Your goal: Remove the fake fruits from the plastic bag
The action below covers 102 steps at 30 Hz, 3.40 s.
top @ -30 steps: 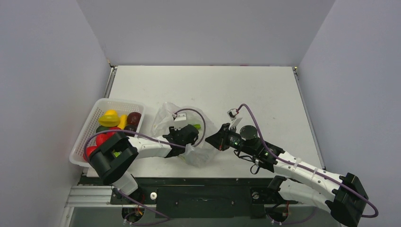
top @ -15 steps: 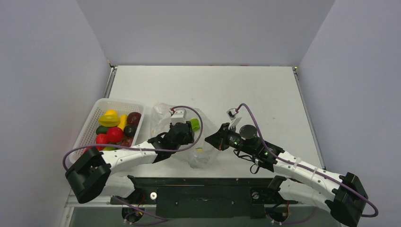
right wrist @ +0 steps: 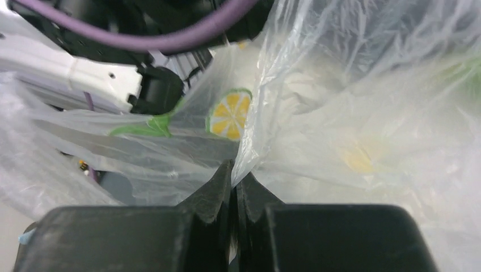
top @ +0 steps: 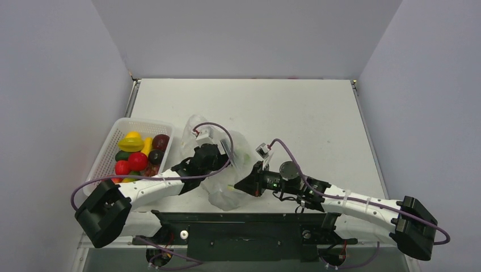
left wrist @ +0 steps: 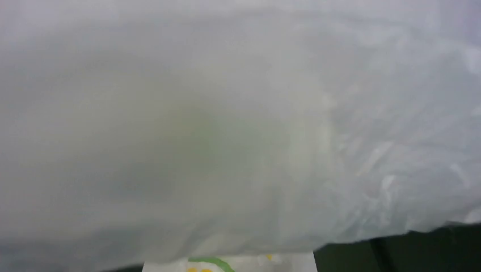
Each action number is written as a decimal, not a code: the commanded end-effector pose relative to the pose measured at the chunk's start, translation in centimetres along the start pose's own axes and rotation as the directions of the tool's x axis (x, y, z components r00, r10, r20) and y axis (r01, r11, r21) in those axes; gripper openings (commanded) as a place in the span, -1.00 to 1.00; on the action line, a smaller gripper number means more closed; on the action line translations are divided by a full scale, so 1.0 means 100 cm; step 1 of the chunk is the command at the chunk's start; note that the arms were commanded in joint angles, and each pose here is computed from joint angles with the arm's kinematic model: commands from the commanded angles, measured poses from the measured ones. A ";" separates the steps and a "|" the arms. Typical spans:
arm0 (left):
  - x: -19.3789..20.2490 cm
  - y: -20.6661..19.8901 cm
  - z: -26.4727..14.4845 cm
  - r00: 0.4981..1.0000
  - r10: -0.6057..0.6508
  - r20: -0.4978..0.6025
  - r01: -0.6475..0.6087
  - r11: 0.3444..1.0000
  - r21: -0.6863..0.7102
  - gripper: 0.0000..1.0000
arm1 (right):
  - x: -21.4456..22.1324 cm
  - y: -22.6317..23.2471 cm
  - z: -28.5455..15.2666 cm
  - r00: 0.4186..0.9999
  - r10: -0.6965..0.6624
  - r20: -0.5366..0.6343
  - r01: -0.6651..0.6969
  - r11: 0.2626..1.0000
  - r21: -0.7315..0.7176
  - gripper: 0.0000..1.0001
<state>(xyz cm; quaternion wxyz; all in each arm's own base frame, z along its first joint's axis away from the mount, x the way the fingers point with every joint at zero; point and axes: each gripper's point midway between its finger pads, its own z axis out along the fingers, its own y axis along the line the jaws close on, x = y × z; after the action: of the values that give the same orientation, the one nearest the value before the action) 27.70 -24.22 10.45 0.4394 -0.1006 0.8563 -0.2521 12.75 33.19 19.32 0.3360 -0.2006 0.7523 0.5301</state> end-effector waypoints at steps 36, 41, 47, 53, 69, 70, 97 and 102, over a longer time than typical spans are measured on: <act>0.023 -0.015 -0.028 0.996 0.088 0.001 -0.086 0.973 0.212 0.80 | -0.071 -0.092 -0.084 0.977 -0.200 0.069 0.089 0.685 0.723 0.63; 0.012 -0.012 -0.045 0.996 0.088 0.026 -0.092 0.973 0.214 0.83 | -0.101 -0.087 -0.071 0.961 -0.278 -0.003 0.185 0.632 0.753 0.66; 0.012 -0.006 -0.047 0.997 0.078 0.018 -0.080 0.979 0.189 0.85 | -0.101 -0.087 -0.028 0.960 -0.269 -0.082 0.247 0.665 0.705 0.62; 0.021 0.013 -0.039 0.999 0.036 -0.012 -0.035 0.995 0.091 0.85 | -0.100 -0.119 -0.010 0.955 -0.268 -0.126 0.266 0.585 0.766 -0.25; 0.027 0.020 -0.030 0.999 -0.046 0.027 0.043 0.994 0.098 0.85 | -0.079 -0.046 0.010 0.977 -0.209 -0.042 0.201 0.838 0.507 -1.00; 0.029 0.022 -0.030 0.999 -0.046 0.024 0.043 0.994 0.099 0.85 | -0.063 -0.063 0.006 0.983 -0.173 -0.058 0.178 0.838 0.516 -1.00; 0.098 -0.021 -0.027 0.879 0.422 -0.224 -0.342 0.883 0.321 0.94 | -0.077 -0.076 -0.012 0.984 -0.177 0.000 0.154 0.858 0.489 -1.00; 0.124 -0.027 -0.023 0.844 0.471 -0.257 -0.382 0.864 0.328 0.94 | -0.074 -0.077 -0.017 0.985 -0.170 0.005 0.146 0.858 0.493 -1.00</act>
<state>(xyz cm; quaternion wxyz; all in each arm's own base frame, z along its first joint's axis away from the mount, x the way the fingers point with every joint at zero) 18.98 -27.96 3.42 0.3437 0.1602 0.8890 -0.2568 22.21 28.47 18.06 0.4130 -0.1661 0.8513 0.2778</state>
